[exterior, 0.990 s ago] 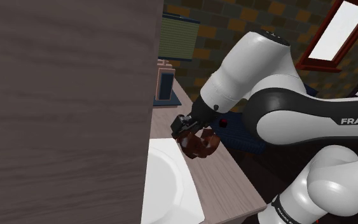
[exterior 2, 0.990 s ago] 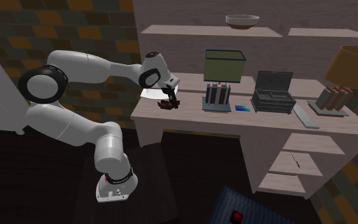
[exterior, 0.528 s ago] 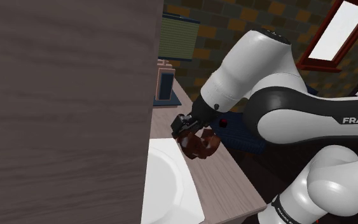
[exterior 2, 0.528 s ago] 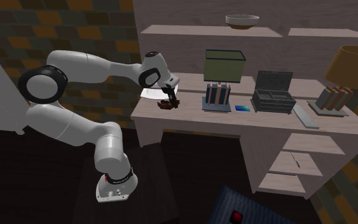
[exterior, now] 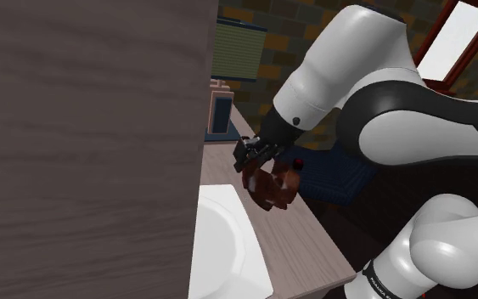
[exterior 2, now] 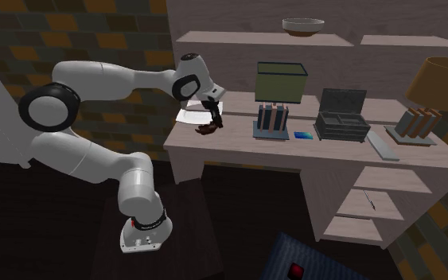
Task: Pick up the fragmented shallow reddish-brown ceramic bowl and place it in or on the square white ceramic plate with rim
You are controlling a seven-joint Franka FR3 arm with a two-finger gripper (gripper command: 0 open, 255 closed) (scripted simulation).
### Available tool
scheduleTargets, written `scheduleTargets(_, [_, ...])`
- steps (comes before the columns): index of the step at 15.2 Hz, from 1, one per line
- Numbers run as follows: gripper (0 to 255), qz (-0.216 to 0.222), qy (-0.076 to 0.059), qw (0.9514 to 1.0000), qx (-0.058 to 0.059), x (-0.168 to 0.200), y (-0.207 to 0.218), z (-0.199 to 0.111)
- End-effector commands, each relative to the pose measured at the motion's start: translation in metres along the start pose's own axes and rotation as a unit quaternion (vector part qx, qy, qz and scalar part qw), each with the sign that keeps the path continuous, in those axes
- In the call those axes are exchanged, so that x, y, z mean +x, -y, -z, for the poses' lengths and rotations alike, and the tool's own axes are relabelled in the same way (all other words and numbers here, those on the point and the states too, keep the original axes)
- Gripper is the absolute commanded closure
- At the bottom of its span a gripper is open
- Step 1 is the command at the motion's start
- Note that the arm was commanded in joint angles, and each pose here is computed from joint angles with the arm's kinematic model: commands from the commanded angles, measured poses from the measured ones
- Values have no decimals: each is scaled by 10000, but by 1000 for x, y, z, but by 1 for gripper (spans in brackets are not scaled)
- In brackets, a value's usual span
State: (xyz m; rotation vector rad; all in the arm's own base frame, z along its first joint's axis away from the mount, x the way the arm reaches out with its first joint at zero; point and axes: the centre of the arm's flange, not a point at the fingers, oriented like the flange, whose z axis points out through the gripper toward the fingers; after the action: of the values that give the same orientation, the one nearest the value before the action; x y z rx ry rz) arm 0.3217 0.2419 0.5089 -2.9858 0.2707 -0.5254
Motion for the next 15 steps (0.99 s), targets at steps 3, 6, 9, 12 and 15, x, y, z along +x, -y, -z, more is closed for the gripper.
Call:
scheduleTargets(3, [255,0,0,10000,-1,6,3,20])
scheduleTargets(6, [255,0,0,10000,-1,11,5,35])
scheduleTargets(9, [255,0,0,10000,-1,17,7,50])
scheduleTargets(12, [255,0,0,10000,-1,20,8,60])
scheduleTargets(15, [255,0,0,10000,-1,12,47,58])
